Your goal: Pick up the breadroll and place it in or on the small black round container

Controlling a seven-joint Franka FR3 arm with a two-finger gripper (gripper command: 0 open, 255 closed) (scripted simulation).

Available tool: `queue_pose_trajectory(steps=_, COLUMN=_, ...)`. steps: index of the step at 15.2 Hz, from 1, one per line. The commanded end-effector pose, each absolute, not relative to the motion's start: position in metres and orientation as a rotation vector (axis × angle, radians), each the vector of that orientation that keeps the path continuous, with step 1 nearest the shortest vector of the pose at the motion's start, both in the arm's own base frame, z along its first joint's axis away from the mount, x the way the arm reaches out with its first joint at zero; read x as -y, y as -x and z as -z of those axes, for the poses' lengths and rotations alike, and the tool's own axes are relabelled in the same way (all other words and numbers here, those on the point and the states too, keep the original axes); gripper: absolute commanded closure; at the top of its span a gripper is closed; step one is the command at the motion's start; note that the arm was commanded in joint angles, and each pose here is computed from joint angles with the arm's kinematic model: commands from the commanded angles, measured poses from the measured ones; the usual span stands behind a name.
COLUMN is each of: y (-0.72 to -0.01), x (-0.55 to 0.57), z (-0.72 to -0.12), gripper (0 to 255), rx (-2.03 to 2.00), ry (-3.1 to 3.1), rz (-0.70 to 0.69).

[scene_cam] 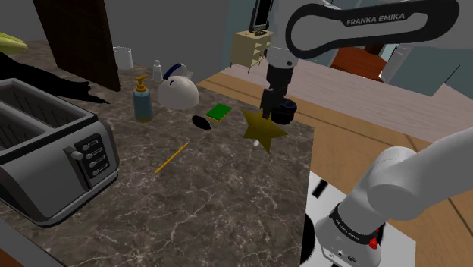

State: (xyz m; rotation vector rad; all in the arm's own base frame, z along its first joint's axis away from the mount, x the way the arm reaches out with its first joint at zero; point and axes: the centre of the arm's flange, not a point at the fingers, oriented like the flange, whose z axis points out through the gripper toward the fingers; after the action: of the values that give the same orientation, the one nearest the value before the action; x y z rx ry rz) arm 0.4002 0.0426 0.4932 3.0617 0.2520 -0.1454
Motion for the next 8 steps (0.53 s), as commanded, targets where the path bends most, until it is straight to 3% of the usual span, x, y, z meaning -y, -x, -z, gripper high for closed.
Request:
queue_pose_trajectory(steps=1, y=-0.42, x=-0.051, z=-0.481, gripper=0, rx=-0.256, ry=-3.063, rz=0.133)
queue_pose_trajectory(steps=8, y=-0.495, x=-0.077, z=-0.442, gripper=0, rx=-0.269, ry=-3.067, rz=0.094)
